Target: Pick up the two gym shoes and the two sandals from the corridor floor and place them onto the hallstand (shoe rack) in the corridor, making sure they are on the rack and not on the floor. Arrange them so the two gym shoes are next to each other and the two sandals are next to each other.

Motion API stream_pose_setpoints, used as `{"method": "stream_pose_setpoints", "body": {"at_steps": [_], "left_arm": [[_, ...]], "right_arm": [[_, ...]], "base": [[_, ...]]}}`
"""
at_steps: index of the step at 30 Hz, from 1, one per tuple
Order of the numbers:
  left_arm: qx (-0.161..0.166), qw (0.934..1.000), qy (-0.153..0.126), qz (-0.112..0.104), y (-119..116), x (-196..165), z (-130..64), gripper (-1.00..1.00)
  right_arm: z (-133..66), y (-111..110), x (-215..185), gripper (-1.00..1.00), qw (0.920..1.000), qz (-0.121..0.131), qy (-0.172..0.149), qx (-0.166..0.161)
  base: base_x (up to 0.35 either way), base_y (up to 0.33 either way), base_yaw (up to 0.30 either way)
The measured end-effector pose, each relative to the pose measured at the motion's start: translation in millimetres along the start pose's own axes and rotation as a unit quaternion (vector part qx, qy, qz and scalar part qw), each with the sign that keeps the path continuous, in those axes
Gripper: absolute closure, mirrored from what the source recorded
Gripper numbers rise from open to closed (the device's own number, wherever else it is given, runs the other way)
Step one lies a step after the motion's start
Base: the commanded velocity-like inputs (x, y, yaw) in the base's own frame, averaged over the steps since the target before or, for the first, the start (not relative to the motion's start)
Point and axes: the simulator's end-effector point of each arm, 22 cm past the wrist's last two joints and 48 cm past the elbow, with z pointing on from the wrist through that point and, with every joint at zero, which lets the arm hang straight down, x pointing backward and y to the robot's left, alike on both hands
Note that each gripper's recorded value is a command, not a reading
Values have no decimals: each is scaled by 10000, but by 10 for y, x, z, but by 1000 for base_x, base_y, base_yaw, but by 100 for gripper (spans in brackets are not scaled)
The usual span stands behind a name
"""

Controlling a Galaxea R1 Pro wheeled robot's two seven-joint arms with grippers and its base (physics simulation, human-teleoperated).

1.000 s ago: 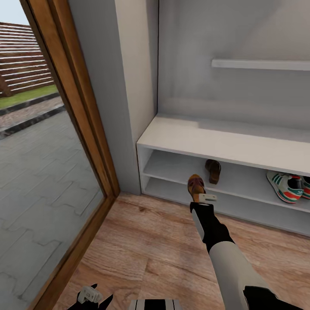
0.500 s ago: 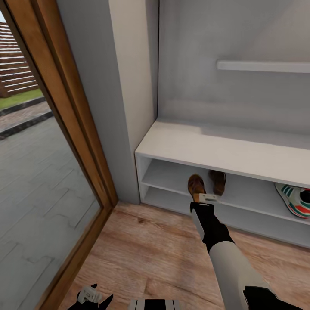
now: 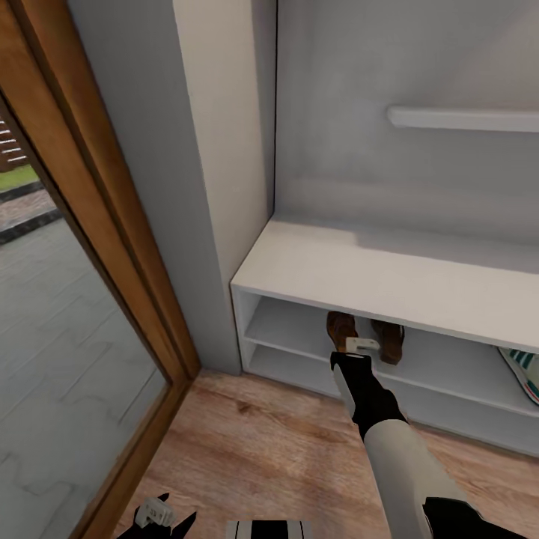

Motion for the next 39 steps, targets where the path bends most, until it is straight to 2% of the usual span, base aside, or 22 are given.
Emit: {"method": "stream_pose_setpoints", "body": {"at_steps": [7,16,39], "left_arm": [[8,10000,9,-5,-10,5,6,-100],[7,10000,8,-9,-10,6,7,-100],[6,10000,1,-6,-9,3,6,-100]], "right_arm": [[4,1,7,100,10000,-4,7,0],[6,2,12,100,10000,-6,12,0],[6,3,15,100,10000,-10,15,0]], "base": [[224,0,0],[31,-11,-149],[26,0,-3]]}}
